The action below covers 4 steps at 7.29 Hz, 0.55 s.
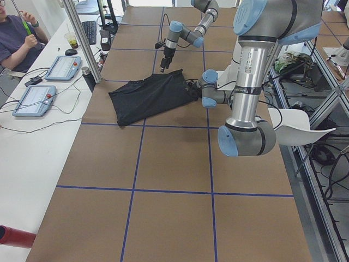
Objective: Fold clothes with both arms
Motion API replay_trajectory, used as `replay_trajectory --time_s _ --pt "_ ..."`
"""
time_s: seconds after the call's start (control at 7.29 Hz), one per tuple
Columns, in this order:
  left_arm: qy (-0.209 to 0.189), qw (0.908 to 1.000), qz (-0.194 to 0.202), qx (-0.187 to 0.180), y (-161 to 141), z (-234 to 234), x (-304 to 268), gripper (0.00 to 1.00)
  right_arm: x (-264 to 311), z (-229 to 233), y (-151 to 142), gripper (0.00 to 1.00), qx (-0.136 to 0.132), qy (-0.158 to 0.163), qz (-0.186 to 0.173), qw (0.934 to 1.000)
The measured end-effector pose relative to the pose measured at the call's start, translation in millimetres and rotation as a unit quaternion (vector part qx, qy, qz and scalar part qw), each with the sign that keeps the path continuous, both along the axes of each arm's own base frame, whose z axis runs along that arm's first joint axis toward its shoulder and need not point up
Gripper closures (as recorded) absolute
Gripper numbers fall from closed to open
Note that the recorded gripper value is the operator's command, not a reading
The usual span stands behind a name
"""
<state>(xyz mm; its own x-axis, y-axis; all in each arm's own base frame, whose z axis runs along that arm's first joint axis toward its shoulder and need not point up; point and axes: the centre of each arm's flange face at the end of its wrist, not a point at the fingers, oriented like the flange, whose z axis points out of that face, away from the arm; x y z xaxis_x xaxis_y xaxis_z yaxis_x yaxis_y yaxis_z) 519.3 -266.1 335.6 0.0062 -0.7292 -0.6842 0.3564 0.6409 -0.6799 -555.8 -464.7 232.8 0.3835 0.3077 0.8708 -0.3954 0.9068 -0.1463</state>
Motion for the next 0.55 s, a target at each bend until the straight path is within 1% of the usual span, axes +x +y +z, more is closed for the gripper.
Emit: replay_trajectory --time_s 0.14,0.27,0.41,0.55 --pt "-0.003 1.0 0.0 -0.002 -0.2 -0.5 1.5 0.65 -0.6 -0.3 0.9 0.03 0.001 0.0 0.0 1.0" --pt "-0.005 1.0 -0.002 -0.002 -1.9 0.5 1.1 0.94 -2.0 -0.3 2.5 0.03 0.002 0.0 0.0 1.0" --pt "-0.007 1.0 -0.005 0.0 -5.1 1.7 -0.6 1.0 -3.6 0.0 4.3 0.02 0.003 0.0 0.001 1.0" --pt "-0.009 0.9999 -0.005 0.001 -6.0 2.5 -1.2 1.0 -4.4 0.4 5.3 0.02 0.005 0.001 0.001 1.0"
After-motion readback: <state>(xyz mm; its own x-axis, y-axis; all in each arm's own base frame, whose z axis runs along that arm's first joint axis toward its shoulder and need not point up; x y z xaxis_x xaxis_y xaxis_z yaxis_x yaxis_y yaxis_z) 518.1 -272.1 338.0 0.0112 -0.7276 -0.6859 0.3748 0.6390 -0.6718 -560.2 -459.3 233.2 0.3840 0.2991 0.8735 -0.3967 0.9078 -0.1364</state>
